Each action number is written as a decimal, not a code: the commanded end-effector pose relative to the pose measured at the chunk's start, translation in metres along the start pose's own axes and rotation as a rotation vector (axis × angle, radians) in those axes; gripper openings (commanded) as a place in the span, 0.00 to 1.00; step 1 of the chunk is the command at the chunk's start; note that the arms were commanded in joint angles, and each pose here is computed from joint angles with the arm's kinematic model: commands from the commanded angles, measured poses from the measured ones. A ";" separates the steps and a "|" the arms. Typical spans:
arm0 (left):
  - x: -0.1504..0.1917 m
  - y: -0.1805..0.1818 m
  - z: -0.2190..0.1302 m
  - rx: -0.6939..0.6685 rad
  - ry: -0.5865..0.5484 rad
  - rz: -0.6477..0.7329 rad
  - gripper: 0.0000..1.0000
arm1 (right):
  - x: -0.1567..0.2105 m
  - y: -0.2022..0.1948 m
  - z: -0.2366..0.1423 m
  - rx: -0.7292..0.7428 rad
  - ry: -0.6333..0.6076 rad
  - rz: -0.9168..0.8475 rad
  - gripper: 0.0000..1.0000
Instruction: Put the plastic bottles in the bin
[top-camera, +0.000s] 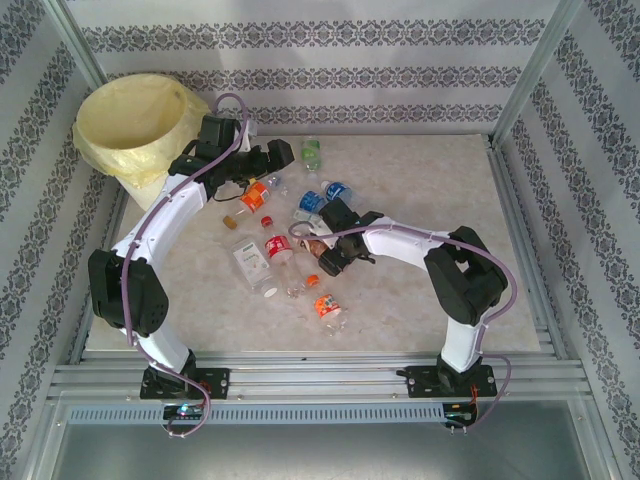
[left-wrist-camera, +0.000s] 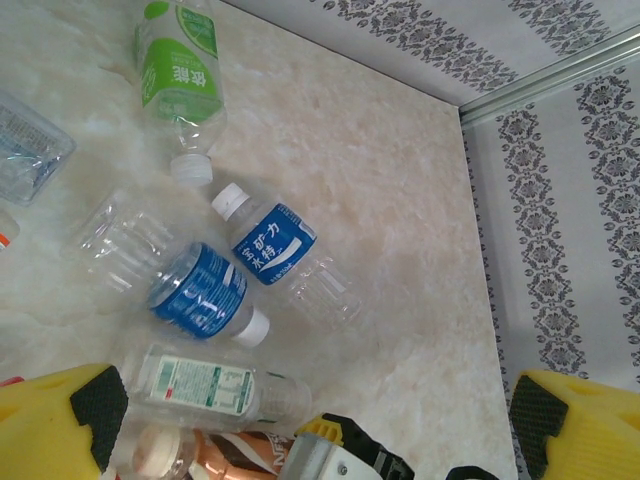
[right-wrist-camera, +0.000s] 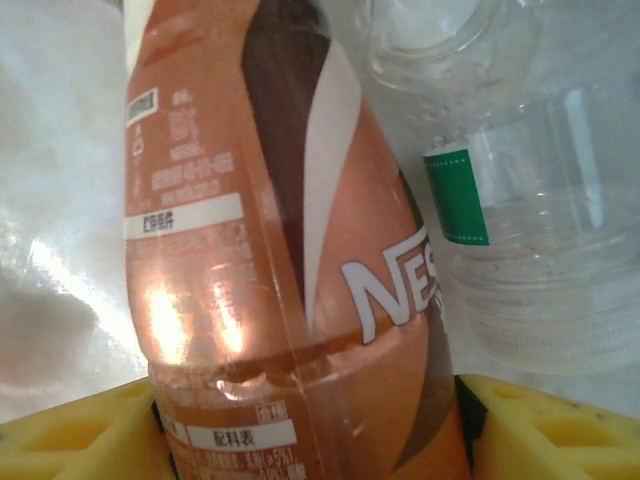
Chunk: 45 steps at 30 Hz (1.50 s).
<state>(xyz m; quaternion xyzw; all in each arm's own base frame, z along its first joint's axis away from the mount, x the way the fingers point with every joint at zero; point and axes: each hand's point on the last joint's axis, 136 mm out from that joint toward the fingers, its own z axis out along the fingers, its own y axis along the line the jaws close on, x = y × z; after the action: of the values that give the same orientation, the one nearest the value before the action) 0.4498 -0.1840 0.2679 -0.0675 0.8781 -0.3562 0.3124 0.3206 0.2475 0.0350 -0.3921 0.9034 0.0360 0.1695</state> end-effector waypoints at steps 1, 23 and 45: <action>0.004 -0.006 -0.004 0.000 0.000 0.032 1.00 | 0.006 -0.004 -0.006 0.033 0.027 0.004 0.60; 0.044 -0.038 0.016 0.191 0.077 0.070 1.00 | -0.012 -0.031 -0.100 -0.065 -0.469 0.347 0.46; 0.099 -0.103 0.079 0.375 0.093 0.221 0.91 | -0.045 -0.020 -0.142 -0.370 -0.775 0.533 0.46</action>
<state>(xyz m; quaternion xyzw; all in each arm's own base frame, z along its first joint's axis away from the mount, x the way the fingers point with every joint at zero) 0.4020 -0.3282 0.2273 0.0938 0.8358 -0.4597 0.2852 0.3193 0.2284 0.1689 -0.1340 0.8434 0.3458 0.3889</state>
